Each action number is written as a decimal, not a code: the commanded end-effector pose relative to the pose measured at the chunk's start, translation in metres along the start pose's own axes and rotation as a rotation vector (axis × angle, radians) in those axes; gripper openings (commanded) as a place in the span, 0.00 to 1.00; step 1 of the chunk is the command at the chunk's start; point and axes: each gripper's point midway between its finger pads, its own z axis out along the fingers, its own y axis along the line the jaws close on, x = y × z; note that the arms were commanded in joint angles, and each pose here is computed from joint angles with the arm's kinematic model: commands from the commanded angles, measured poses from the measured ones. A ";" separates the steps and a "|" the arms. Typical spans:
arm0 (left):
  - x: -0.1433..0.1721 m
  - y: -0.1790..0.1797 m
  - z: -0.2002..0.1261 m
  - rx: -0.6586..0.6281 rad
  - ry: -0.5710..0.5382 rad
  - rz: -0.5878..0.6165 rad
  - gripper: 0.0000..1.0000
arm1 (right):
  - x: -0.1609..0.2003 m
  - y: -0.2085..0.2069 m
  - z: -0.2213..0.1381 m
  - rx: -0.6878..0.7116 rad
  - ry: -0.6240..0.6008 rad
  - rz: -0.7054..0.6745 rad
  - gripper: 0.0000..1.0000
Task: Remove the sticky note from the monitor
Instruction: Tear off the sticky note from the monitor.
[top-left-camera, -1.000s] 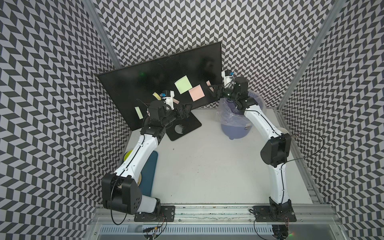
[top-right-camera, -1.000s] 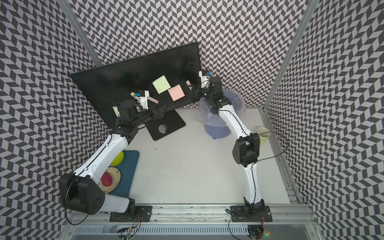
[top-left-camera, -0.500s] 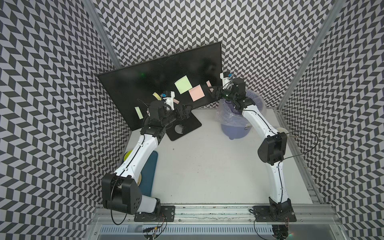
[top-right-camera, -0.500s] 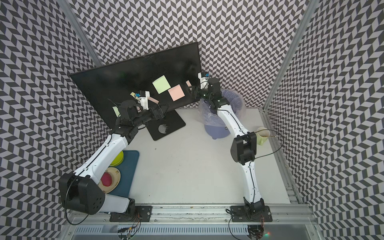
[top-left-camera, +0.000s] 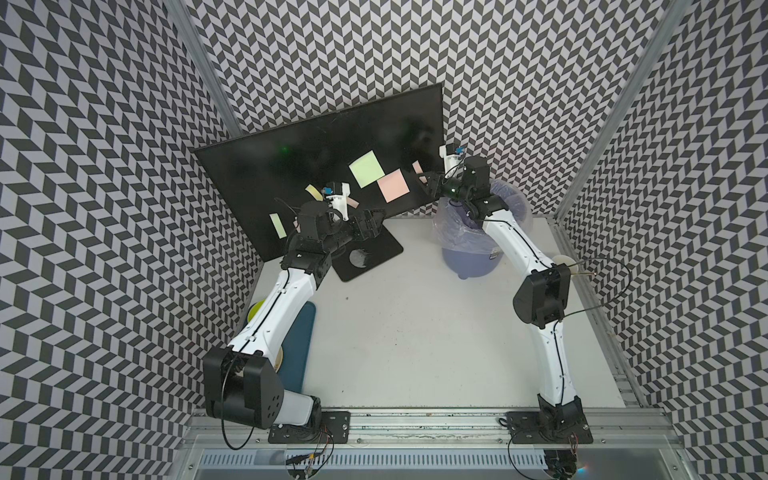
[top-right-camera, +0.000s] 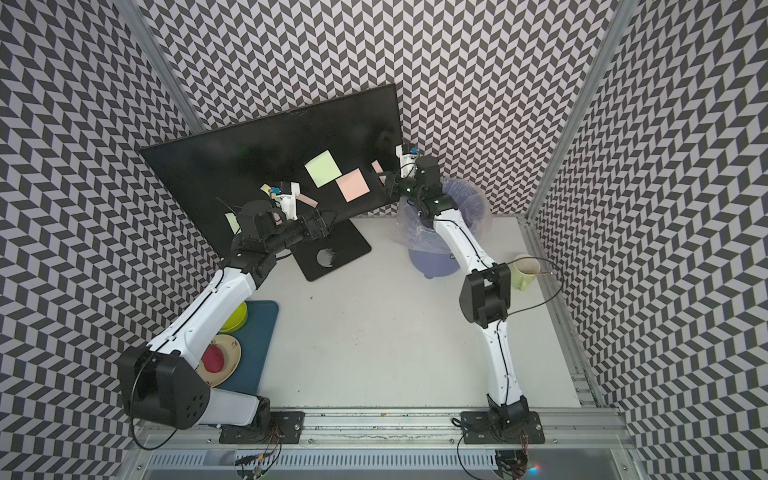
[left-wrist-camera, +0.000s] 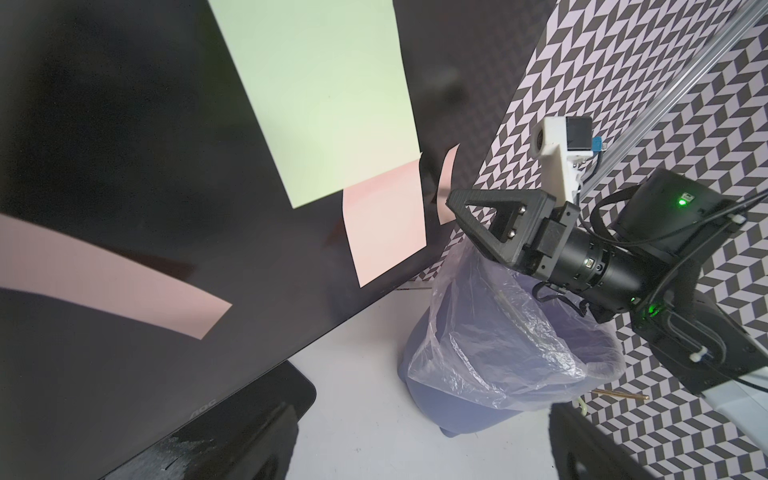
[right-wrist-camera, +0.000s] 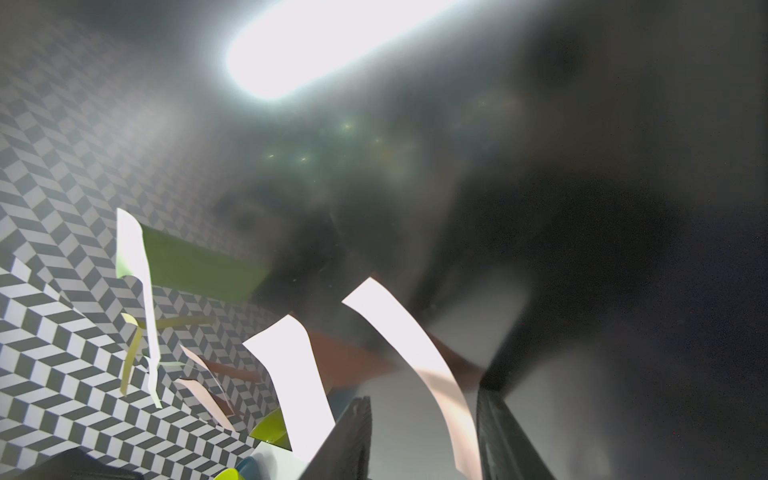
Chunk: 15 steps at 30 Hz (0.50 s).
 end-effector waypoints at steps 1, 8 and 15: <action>-0.014 -0.013 -0.006 0.028 -0.023 0.037 1.00 | -0.013 0.010 0.003 -0.045 -0.052 -0.027 0.41; -0.014 -0.014 -0.007 0.027 -0.026 0.039 1.00 | -0.012 0.011 0.005 -0.049 -0.054 -0.029 0.29; -0.014 -0.013 -0.008 0.023 -0.025 0.037 1.00 | -0.019 0.019 0.001 -0.067 -0.067 -0.036 0.02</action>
